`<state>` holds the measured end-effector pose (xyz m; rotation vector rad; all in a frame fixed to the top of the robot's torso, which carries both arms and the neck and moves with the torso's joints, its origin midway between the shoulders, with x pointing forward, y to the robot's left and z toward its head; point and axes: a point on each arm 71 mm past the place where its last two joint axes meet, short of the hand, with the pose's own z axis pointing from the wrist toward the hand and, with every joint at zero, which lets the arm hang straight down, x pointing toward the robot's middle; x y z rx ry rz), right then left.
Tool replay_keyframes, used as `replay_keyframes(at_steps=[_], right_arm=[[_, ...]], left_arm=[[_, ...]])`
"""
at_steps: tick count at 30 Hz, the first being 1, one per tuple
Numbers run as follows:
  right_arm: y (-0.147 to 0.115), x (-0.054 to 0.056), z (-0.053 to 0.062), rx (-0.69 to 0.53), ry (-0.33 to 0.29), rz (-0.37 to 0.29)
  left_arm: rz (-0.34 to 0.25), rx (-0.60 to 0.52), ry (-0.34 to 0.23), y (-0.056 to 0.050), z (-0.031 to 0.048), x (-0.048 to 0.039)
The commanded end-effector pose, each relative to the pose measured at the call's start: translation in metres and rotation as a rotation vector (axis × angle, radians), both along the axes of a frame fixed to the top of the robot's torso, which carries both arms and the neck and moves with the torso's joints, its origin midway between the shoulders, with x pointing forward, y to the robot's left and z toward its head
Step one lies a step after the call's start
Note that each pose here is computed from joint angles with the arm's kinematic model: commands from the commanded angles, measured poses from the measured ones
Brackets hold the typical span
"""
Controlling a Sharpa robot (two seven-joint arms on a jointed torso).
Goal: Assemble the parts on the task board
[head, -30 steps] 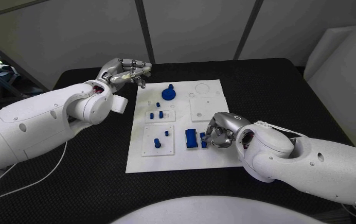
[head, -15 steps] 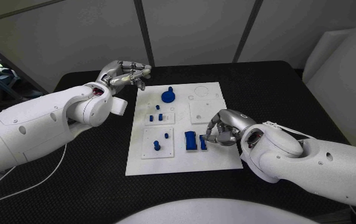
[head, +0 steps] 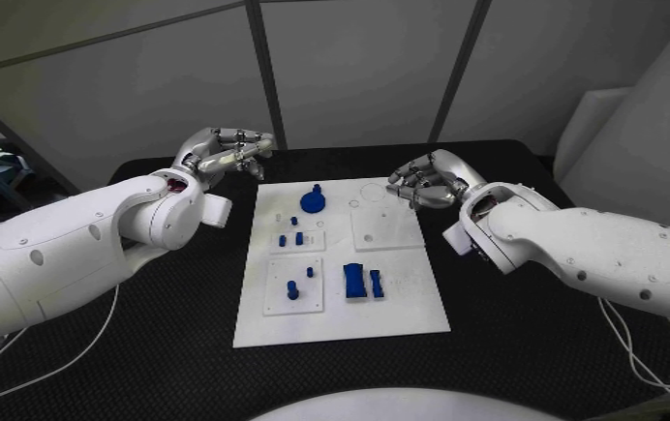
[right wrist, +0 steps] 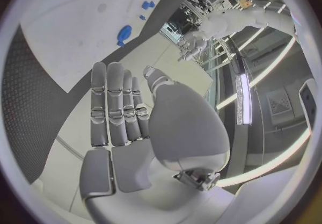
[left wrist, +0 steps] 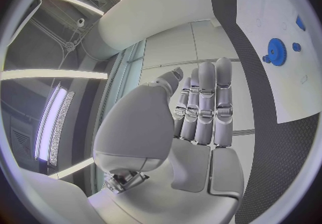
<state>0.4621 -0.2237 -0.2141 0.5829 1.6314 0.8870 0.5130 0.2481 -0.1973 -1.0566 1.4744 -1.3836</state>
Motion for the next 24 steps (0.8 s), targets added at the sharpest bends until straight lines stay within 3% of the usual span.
replay_keyframes(at_steps=[1,6,15,16,17,24], right_arm=[[-0.004,0.014,0.000,0.303,0.023,0.000],[-0.005,0.042,-0.009,0.437,0.033,-0.024],[0.006,0.070,-0.021,0.541,0.019,-0.024],[0.006,0.071,-0.022,0.545,0.018,-0.025],[0.005,0.069,-0.025,0.437,0.033,-0.063],[0.010,0.060,-0.022,0.479,0.019,-0.086]], left_arm=[[0.054,-0.078,-0.008,0.003,0.0017,0.0030],[0.117,-0.143,-0.020,0.004,-0.0015,0.0098],[0.216,-0.192,-0.035,0.003,-0.0103,0.0206],[0.222,-0.194,-0.036,0.002,-0.0112,0.0218],[0.155,-0.152,-0.001,-0.002,-0.0134,0.0195],[0.174,-0.139,-0.006,-0.009,-0.0158,0.0117]])
